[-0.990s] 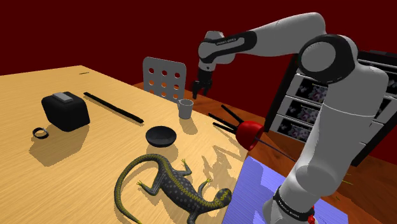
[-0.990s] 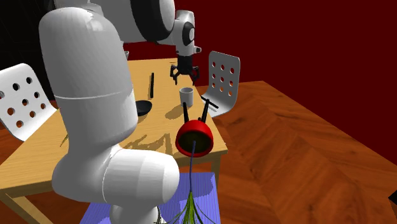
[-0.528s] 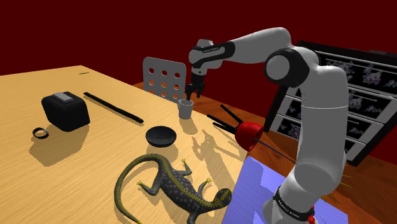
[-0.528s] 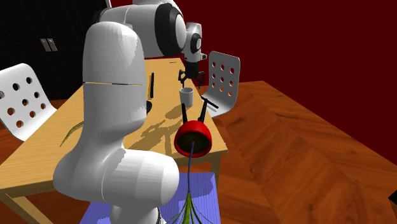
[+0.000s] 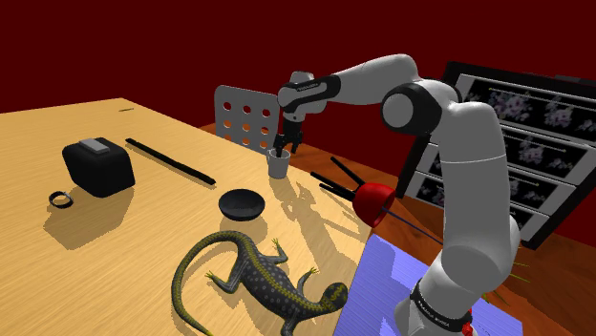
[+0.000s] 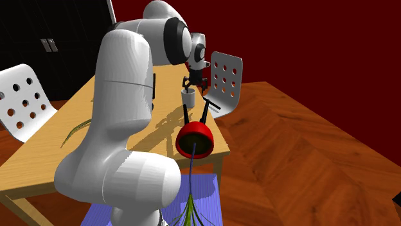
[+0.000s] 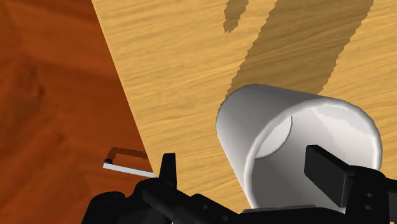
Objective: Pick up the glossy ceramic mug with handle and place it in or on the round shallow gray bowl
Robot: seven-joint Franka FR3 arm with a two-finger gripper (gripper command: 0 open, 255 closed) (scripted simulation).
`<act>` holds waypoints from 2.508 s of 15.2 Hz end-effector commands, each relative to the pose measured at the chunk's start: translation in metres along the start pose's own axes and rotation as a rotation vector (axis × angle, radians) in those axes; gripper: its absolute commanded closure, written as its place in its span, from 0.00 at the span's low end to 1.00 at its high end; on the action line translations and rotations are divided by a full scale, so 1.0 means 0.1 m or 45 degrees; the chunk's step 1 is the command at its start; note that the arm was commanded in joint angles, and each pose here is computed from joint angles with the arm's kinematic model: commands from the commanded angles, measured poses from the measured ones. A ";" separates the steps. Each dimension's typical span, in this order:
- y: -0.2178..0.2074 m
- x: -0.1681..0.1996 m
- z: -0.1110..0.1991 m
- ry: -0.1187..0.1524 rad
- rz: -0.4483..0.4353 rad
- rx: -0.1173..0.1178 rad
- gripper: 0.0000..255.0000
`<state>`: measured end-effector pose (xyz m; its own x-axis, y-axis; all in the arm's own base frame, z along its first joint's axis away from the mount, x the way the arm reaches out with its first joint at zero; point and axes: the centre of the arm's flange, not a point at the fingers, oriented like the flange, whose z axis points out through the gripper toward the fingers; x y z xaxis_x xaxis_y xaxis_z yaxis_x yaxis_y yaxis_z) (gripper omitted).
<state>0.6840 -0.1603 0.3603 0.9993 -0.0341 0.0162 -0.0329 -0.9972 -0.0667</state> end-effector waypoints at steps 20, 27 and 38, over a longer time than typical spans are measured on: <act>0.00 0.00 0.02 0.001 0.000 0.000 1.00; -0.02 0.01 -0.34 0.001 0.000 0.000 1.00; -0.06 0.02 -0.92 0.001 0.000 0.000 1.00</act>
<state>0.6858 -0.1590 0.4472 0.9993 -0.0340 0.0169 -0.0328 -0.9973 -0.0664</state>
